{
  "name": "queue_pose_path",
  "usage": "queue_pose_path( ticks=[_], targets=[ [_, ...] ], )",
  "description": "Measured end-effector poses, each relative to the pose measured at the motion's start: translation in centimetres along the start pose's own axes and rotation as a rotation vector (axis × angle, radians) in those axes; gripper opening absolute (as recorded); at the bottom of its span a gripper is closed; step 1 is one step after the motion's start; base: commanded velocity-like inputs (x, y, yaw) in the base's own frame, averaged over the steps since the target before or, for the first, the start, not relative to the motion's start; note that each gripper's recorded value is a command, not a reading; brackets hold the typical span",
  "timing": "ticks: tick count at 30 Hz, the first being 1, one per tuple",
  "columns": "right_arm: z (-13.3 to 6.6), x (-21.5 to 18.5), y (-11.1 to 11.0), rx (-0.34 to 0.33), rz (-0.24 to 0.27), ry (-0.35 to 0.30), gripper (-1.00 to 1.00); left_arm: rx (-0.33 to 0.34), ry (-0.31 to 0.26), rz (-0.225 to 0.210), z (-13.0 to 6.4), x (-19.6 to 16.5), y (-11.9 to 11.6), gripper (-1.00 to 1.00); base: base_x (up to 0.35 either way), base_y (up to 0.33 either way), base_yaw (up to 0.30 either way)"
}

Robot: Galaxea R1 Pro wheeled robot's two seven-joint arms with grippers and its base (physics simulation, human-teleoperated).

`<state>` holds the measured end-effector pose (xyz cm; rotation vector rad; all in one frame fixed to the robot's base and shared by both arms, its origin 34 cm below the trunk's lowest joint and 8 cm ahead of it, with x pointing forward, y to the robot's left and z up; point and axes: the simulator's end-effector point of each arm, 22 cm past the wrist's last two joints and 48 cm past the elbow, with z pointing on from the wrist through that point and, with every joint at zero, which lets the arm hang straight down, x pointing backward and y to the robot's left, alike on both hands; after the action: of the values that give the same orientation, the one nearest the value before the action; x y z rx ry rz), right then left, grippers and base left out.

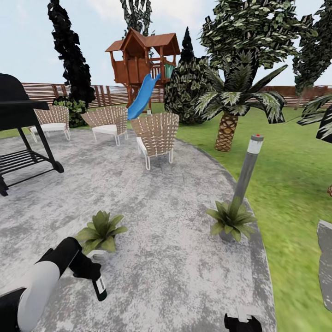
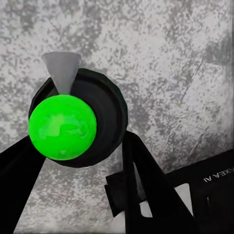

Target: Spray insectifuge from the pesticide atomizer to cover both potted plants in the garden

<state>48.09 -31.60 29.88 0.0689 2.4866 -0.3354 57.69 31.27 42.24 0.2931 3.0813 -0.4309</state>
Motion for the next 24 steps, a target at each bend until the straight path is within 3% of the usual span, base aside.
queue_pose_path(
  ticks=[3, 10, 15, 20, 24],
  targets=[
    [0.0, 0.0, 0.0, 0.001, 0.000, 0.000, 1.00, 0.006, 0.016, 0.017, -0.1, 0.2, -0.2, -1.00, 0.000, 0.000, 0.264],
    [0.0, -0.1, -0.3, 0.007, 0.002, -0.002, 1.00, -0.030, 0.069, 0.102, 0.4, 0.7, -0.9, -1.00, 0.035, 0.009, 0.151],
    [0.0, 0.1, -0.3, 0.002, -0.006, 0.000, 1.00, -0.032, 0.079, 0.111, 0.3, 0.7, -0.9, -1.00, 0.070, 0.024, 0.007],
    [0.0, 0.2, -0.3, 0.002, -0.008, 0.002, 1.00, 0.047, 0.089, 0.105, 0.2, 1.3, -2.2, -1.00, 0.005, 0.002, 0.000],
    [0.0, 0.3, -0.3, 0.002, -0.010, 0.003, 1.00, 0.058, 0.102, 0.114, 0.3, 1.6, -2.6, -1.00, 0.100, 0.000, 0.000]
  ],
)
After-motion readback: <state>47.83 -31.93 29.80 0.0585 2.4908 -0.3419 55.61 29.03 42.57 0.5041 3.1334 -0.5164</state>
